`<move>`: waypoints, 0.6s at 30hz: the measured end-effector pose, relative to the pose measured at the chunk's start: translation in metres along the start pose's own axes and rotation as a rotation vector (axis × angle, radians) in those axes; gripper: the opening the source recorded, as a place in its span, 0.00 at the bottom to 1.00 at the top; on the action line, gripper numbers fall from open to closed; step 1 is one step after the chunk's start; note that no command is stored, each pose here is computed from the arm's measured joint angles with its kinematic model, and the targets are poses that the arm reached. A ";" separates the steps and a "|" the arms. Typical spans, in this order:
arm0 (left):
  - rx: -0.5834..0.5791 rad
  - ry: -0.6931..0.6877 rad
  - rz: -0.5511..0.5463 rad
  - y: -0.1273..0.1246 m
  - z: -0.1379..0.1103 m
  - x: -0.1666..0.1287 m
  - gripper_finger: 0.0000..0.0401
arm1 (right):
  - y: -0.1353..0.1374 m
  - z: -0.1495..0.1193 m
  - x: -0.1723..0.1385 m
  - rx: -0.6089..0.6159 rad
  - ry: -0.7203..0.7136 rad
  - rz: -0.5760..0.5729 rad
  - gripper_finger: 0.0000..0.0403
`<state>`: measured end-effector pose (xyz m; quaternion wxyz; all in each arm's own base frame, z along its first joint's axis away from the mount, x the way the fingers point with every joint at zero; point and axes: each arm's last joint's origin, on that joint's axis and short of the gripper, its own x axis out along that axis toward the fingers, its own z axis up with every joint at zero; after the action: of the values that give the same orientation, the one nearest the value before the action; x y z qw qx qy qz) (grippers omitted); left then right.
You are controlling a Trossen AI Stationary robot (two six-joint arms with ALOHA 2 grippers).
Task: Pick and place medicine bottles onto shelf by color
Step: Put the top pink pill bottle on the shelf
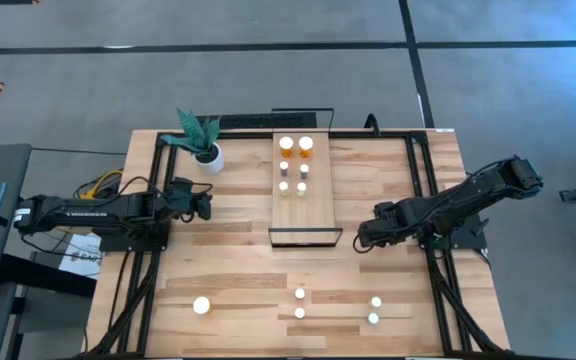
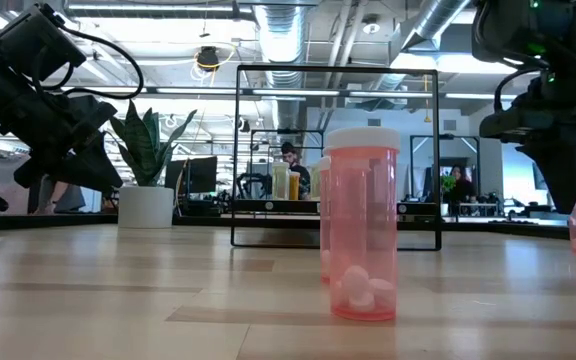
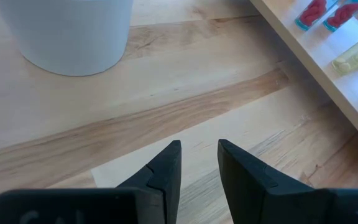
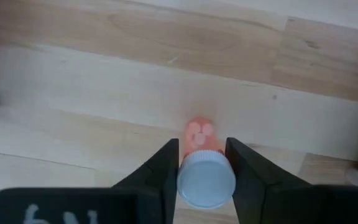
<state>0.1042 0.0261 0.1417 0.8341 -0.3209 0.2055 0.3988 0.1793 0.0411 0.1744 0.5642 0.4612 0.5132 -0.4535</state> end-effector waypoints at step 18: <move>0.000 0.000 0.000 0.000 0.000 0.000 0.23 | 0.014 0.031 -0.023 -0.042 -0.032 0.046 0.34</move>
<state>0.1042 0.0261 0.1417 0.8342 -0.3210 0.2054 0.3987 0.1963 0.0141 0.1997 0.5923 0.4536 0.5027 -0.4368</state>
